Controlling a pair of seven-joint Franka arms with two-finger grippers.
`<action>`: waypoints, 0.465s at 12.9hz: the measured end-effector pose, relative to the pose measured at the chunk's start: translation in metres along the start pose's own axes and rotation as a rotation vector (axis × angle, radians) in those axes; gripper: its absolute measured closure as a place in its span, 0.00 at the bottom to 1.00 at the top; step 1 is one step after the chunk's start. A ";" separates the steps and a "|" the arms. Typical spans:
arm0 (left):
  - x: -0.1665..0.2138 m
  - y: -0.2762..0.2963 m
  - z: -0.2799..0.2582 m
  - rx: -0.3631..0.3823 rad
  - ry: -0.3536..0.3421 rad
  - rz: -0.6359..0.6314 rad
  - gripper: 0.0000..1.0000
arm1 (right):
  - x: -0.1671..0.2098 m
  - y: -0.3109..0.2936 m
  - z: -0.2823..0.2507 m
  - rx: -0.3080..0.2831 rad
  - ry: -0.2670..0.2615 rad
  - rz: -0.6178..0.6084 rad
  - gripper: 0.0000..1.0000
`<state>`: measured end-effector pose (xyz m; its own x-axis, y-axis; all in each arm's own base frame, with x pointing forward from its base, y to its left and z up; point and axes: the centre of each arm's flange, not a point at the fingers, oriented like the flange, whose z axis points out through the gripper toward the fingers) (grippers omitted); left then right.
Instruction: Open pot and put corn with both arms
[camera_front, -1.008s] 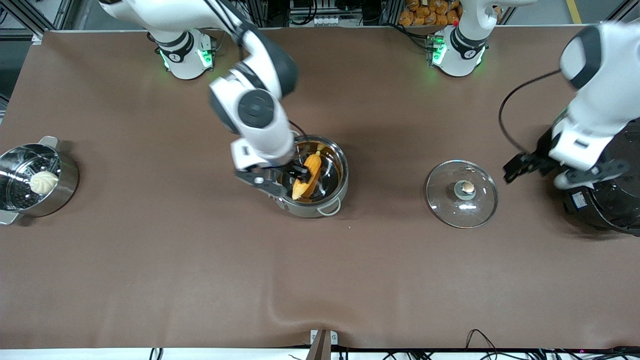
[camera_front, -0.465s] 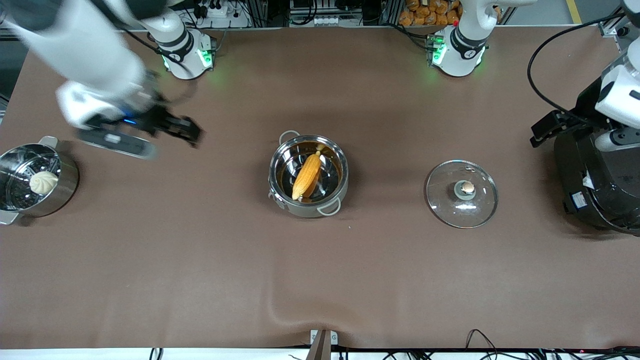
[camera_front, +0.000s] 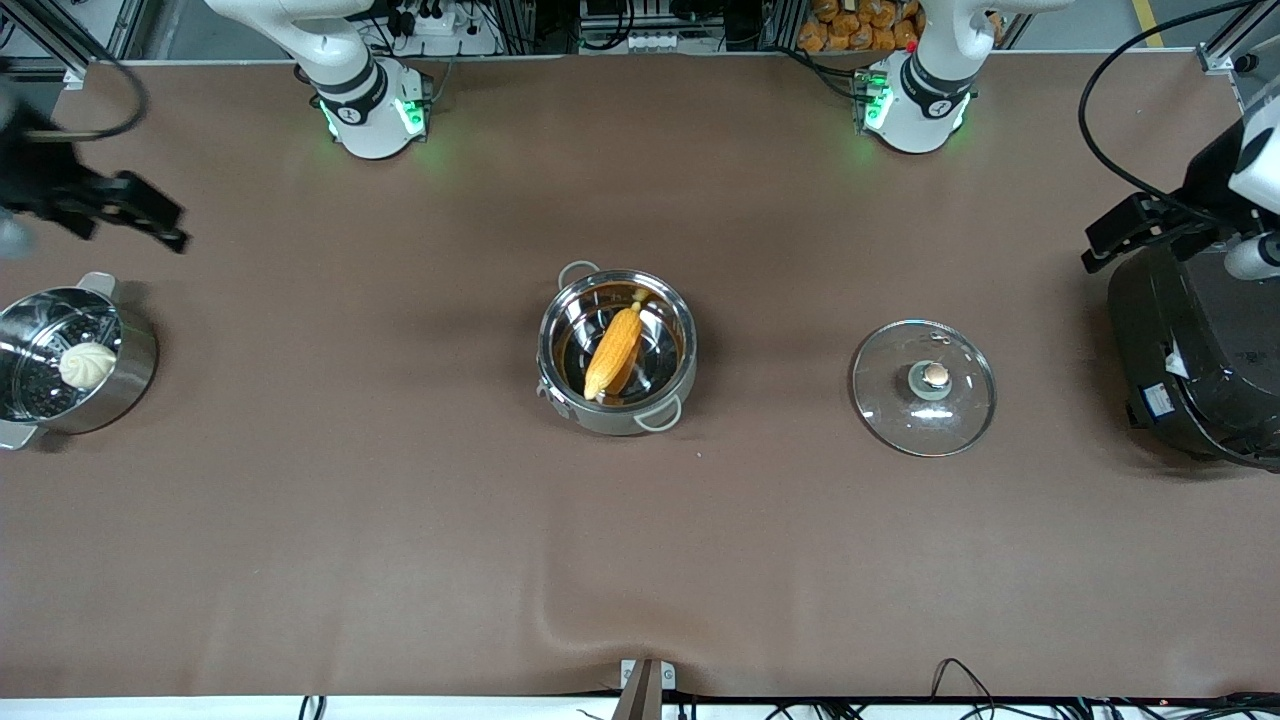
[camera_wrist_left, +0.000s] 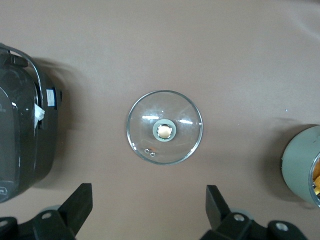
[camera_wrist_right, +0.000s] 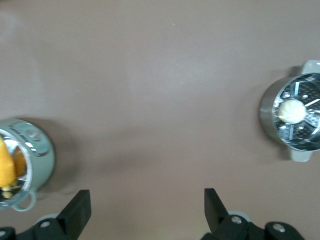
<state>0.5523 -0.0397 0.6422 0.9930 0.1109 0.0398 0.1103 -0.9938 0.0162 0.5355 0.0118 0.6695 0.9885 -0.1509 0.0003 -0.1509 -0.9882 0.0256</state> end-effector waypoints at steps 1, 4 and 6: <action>0.003 -0.003 0.003 0.002 -0.010 0.022 0.00 | 0.001 0.020 0.001 0.001 -0.003 -0.003 0.00; 0.004 0.003 0.006 0.004 -0.024 0.047 0.00 | -0.003 0.057 0.001 0.007 0.004 -0.027 0.00; 0.002 0.005 0.006 0.005 -0.032 0.051 0.00 | -0.005 0.061 0.003 0.009 0.002 -0.033 0.00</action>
<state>0.5555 -0.0442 0.6359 0.9982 0.0595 0.0089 0.0594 -0.9982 0.0101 0.5208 -0.0481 0.6684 0.9930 -0.1183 0.0018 -0.1183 -0.9928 0.0163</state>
